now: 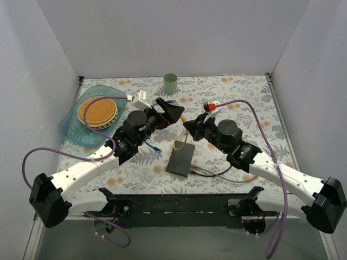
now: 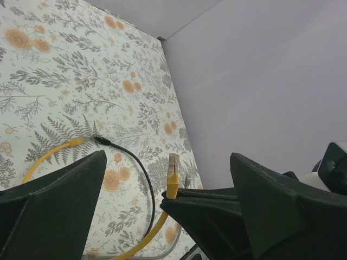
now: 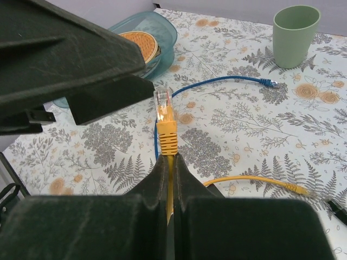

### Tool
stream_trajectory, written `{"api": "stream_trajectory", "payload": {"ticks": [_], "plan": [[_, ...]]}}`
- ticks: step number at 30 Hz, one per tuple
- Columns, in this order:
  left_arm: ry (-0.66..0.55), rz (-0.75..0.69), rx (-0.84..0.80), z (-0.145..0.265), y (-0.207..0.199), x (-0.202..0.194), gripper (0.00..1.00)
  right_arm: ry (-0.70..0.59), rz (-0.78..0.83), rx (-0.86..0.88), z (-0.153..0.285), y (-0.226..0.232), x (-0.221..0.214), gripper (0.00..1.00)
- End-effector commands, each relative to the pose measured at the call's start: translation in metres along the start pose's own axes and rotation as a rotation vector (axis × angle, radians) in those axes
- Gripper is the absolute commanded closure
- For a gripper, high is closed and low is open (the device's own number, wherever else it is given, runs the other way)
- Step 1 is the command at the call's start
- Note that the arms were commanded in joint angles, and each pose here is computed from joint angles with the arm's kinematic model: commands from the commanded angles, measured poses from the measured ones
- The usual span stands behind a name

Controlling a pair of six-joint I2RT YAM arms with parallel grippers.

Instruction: Insert the plug into the switch port

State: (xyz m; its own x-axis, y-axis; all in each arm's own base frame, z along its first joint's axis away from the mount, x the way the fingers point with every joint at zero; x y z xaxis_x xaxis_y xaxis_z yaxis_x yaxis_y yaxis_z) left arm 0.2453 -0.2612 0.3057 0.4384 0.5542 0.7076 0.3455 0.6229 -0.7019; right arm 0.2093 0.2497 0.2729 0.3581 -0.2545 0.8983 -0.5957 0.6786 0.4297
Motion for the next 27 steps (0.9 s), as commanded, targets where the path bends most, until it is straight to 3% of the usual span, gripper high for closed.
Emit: {"api": "stream_trajectory", "payload": {"ticks": [1,8,12,16,21,24,27], "plan": [[-0.085,-0.032,0.009,0.016,-0.011,0.028,0.02,-0.051,0.022,0.027,0.007,0.004,0.013,0.99],[-0.054,-0.114,-0.036,0.016,-0.013,0.024,0.07,-0.021,0.056,0.095,0.012,0.011,0.01,0.99],[-0.032,-0.254,-0.087,0.017,-0.017,0.024,0.13,0.105,0.149,0.235,0.011,0.02,0.0,0.99],[-0.074,-0.379,-0.095,0.033,-0.02,0.04,0.12,0.203,0.166,0.357,0.007,0.015,0.006,0.99],[-0.161,-0.52,-0.18,0.065,-0.028,0.058,0.08,0.222,0.088,0.584,0.016,-0.005,0.03,0.99],[-0.208,-0.601,-0.27,0.085,-0.035,0.065,0.05,0.281,0.069,0.857,0.033,0.006,0.038,0.99],[-0.194,-0.66,-0.406,0.097,-0.046,0.06,0.04,0.332,0.056,1.013,0.042,0.015,0.041,0.99]]}}
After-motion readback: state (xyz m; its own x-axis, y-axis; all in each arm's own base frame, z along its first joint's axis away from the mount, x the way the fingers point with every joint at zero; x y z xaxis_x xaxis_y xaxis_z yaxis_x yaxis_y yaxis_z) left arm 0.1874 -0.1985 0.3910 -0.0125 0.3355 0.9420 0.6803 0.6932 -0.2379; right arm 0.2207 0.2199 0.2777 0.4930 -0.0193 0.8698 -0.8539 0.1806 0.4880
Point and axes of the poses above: each gripper's point midway between its finger pads, its own z axis back along the fingers, its own y axis along the line the jaws close on, x = y × z, the point moved 6 cm from there along z, back along the fingers, and after that the axes turned 8 degrees about -z, right-handed, at the moved point
